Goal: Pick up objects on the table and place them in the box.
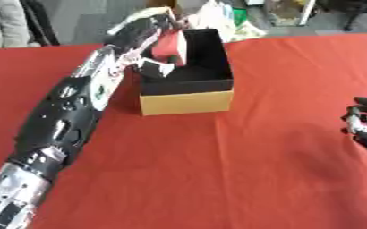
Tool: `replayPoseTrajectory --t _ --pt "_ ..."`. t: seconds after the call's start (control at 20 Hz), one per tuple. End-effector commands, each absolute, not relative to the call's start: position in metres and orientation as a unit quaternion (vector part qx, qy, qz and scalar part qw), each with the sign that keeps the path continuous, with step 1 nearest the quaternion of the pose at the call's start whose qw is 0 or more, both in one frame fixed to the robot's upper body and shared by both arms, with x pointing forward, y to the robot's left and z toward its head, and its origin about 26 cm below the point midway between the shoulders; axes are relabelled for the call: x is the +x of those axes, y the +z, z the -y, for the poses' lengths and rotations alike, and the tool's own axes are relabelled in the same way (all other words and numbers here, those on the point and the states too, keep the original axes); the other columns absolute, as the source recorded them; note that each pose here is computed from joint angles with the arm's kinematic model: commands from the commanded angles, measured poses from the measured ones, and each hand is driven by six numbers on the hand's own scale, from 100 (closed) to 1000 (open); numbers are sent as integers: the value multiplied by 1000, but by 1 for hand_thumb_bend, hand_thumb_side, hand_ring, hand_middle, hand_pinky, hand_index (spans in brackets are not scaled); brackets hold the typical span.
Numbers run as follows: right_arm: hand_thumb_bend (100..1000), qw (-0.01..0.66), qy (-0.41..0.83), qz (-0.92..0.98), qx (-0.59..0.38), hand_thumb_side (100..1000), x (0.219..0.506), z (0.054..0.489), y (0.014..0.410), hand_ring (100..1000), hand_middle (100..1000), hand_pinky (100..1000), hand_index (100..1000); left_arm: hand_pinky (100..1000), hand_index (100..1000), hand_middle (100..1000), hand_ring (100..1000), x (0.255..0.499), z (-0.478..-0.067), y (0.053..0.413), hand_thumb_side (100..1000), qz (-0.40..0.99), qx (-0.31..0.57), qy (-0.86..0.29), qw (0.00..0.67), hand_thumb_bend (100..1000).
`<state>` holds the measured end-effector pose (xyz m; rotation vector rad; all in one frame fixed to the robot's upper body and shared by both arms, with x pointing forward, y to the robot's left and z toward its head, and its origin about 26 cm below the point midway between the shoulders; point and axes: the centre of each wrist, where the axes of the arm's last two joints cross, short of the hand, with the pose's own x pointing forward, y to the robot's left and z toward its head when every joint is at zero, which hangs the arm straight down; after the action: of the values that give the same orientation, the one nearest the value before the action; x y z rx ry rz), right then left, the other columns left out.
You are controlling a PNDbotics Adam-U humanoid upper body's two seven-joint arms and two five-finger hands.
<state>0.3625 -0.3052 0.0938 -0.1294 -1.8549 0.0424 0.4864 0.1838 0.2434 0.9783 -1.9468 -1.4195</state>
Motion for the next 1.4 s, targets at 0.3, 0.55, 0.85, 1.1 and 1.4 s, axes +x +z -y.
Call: replayPoseTrajectory --t 0.3,0.55,0.85,1.1,1.4 --pt "100 592 23 802 -70 100 361 315 99 628 607 512 750 765 869 810 791 471 -196 283 193 750 338 -508 256 138" --pt "100 591 26 804 -66 100 363 312 100 628 607 512 750 776 873 834 811 475 -182 276 201 737 336 -528 254 171" --pt "100 587 29 807 -59 100 365 308 104 628 607 512 750 818 929 919 882 487 -164 253 214 689 331 -586 269 303" --pt "100 586 31 808 -56 100 366 306 104 629 607 512 750 861 980 987 939 492 -155 234 218 654 329 -622 278 402" --pt "100 587 29 807 -57 100 365 307 104 629 607 512 750 863 993 998 941 491 -157 233 209 656 334 -619 273 384"
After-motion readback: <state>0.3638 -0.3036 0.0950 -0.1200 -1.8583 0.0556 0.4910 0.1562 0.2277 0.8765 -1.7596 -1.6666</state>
